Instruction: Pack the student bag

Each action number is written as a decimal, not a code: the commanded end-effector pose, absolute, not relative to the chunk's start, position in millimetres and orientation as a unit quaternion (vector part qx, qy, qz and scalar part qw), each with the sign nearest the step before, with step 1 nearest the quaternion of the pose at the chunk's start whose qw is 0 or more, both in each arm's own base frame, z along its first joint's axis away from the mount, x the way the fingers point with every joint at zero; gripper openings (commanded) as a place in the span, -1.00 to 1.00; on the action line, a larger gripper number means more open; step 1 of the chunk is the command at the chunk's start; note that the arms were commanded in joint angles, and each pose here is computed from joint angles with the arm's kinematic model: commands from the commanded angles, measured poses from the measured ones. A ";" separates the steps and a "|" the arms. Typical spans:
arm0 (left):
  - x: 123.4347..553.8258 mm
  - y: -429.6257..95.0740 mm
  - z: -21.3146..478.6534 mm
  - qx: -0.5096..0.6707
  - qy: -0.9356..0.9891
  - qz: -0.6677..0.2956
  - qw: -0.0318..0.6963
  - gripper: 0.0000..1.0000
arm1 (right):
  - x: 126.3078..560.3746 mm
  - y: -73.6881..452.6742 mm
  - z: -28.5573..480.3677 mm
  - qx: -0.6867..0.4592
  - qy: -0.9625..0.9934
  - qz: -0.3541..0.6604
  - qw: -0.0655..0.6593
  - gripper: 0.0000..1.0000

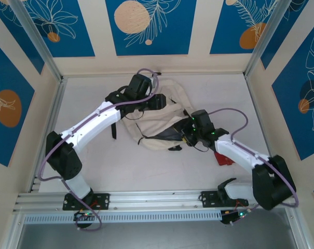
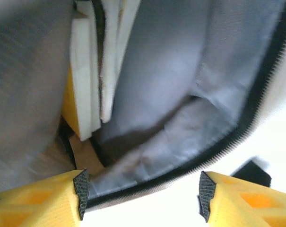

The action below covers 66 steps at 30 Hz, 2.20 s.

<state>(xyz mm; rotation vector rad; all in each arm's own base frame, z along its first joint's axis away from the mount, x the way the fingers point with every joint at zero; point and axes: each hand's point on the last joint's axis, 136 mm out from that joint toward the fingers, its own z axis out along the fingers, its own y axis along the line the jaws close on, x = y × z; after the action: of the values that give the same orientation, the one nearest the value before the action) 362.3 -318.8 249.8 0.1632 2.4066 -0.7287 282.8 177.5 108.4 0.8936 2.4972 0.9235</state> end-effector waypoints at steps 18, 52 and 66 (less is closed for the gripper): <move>279.9 -130.3 155.4 -0.177 0.945 -0.157 0.224 0.99 | 209.5 235.4 162.8 0.107 0.963 0.165 0.183 0.13; 266.4 -58.9 151.9 -0.138 0.957 -0.128 0.223 1.00 | 245.8 367.5 49.4 0.298 0.950 0.046 0.083 0.08; 265.2 -55.2 150.4 -0.137 0.957 -0.128 0.220 1.00 | 235.7 349.9 48.0 0.307 0.948 -0.005 0.082 -0.46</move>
<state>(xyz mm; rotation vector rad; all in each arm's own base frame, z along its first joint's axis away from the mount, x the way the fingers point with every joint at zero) 263.4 -60.4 144.0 -0.3826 2.6556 -0.3667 240.1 356.5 39.7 0.9256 2.8471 0.0444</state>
